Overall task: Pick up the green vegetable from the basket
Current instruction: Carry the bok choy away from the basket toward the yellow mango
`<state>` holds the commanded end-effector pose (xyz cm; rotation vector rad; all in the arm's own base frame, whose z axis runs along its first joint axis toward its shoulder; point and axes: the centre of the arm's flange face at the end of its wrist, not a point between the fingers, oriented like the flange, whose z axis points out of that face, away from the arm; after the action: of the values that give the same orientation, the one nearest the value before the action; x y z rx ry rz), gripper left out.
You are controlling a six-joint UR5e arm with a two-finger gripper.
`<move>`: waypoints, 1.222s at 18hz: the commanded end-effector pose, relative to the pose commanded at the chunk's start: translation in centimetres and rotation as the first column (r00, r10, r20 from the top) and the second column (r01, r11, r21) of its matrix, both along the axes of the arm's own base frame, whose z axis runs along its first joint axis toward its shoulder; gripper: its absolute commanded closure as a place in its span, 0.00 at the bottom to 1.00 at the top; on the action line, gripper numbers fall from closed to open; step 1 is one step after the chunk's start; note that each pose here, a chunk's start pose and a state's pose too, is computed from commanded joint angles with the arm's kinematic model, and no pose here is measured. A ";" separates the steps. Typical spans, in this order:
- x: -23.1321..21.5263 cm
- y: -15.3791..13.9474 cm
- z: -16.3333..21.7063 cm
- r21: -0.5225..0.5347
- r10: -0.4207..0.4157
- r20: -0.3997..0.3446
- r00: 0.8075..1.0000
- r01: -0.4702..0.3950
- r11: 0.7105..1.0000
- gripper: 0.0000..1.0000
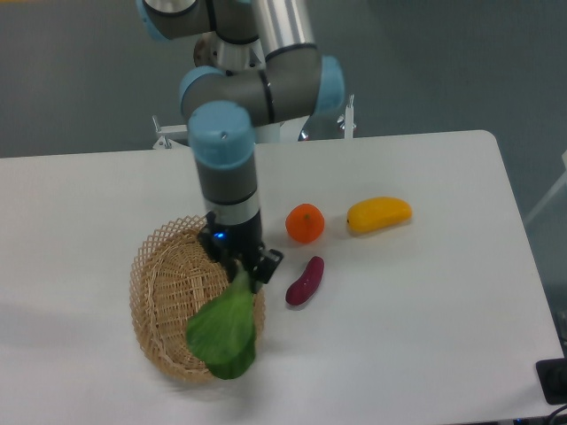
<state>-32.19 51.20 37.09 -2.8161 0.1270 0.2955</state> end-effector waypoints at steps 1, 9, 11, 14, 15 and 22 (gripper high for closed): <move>-1.2 -0.9 0.7 0.012 0.002 -0.008 1.000 -0.002 1.000 0.52; -10.5 -9.1 1.3 0.002 -0.045 -0.048 0.998 0.045 0.999 0.52; -12.4 -11.2 1.3 -0.021 -0.070 -0.063 0.996 0.068 0.997 0.52; -14.4 -13.5 1.3 -0.045 -0.102 -0.078 0.992 0.099 0.994 0.51; -14.8 -13.9 1.2 -0.051 -0.113 -0.082 0.990 0.109 0.993 0.51; -16.7 -15.4 1.1 -0.068 -0.137 -0.101 0.985 0.131 0.989 0.51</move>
<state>-48.89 35.82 38.22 -2.8349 0.3529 0.4158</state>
